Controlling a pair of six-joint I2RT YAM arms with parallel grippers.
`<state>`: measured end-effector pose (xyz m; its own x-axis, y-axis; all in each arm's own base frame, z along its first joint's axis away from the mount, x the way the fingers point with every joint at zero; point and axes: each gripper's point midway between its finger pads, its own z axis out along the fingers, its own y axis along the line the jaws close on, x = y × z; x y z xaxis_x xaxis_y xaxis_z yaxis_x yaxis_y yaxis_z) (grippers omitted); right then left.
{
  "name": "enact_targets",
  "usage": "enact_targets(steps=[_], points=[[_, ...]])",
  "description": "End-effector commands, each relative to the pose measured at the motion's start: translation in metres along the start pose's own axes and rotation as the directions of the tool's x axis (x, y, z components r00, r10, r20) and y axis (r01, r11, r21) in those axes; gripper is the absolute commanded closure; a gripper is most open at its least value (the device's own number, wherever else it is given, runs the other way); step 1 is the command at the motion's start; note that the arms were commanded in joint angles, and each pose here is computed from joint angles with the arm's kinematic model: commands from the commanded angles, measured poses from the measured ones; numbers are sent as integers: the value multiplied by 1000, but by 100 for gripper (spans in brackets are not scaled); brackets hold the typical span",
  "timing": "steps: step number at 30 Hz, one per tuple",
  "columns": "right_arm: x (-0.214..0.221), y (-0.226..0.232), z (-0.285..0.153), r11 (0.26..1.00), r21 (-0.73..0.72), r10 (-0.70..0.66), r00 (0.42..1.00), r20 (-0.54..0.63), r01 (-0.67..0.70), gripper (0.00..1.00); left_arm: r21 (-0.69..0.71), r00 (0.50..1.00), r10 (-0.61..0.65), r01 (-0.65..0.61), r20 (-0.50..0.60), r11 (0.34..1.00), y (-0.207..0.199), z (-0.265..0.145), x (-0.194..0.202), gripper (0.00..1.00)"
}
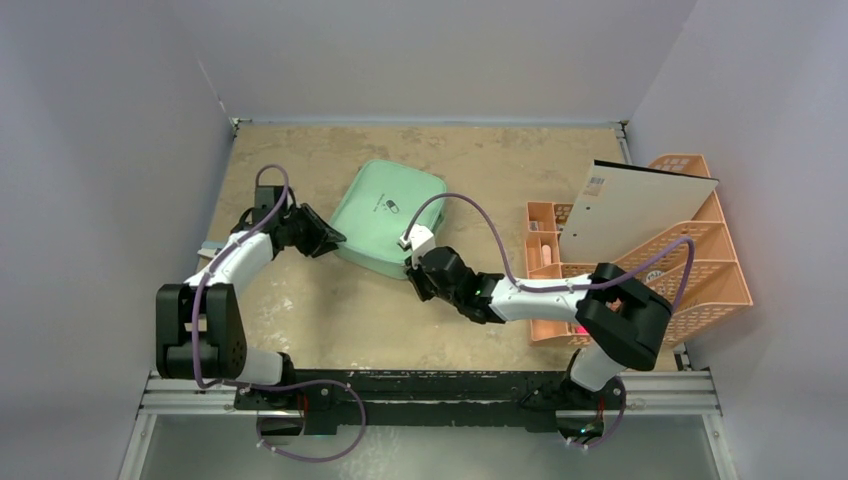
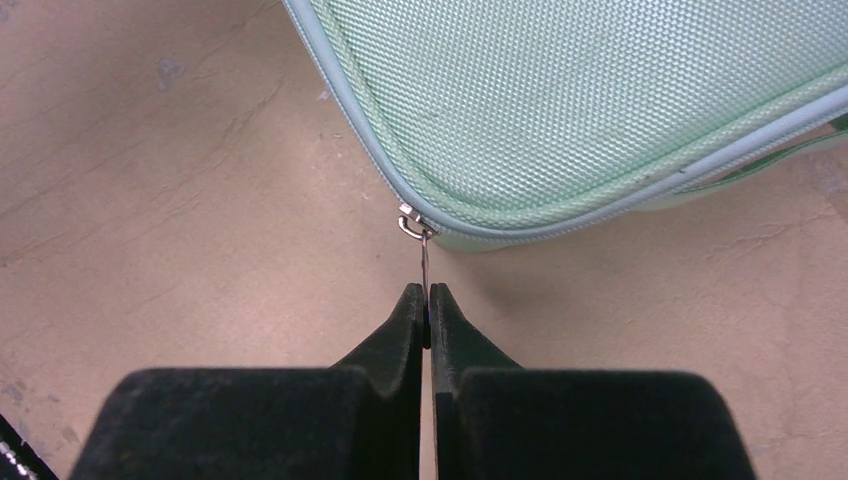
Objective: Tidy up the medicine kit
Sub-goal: Zip the medicine box at the center of the board.
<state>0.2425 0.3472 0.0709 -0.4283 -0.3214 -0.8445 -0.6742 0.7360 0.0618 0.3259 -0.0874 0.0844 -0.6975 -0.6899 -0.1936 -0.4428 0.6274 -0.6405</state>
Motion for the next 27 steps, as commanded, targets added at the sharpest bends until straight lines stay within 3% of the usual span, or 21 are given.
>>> enact_targets(steps=[1,5,8,15,22,27], points=[[18,-17,-5,999,40,-20,998,-57,22,100,-172,992,72,-54,101,984,32,4,-31,75],[15,-10,1,1000,6,-11,999,-53,12,100,-99,990,92,-82,108,992,8,4,-41,75],[-6,1,5,999,-44,-14,1000,27,15,100,-28,987,125,-123,102,992,-17,-4,-48,73],[-38,30,22,990,-136,26,998,65,-17,100,-3,947,257,-261,195,965,-57,-71,-58,52],[-62,65,37,978,-207,21,996,86,-3,100,125,973,216,-225,82,966,-49,-65,-13,51],[-81,85,49,967,-253,48,994,97,-22,100,116,984,173,-176,32,978,-24,-46,5,51]])
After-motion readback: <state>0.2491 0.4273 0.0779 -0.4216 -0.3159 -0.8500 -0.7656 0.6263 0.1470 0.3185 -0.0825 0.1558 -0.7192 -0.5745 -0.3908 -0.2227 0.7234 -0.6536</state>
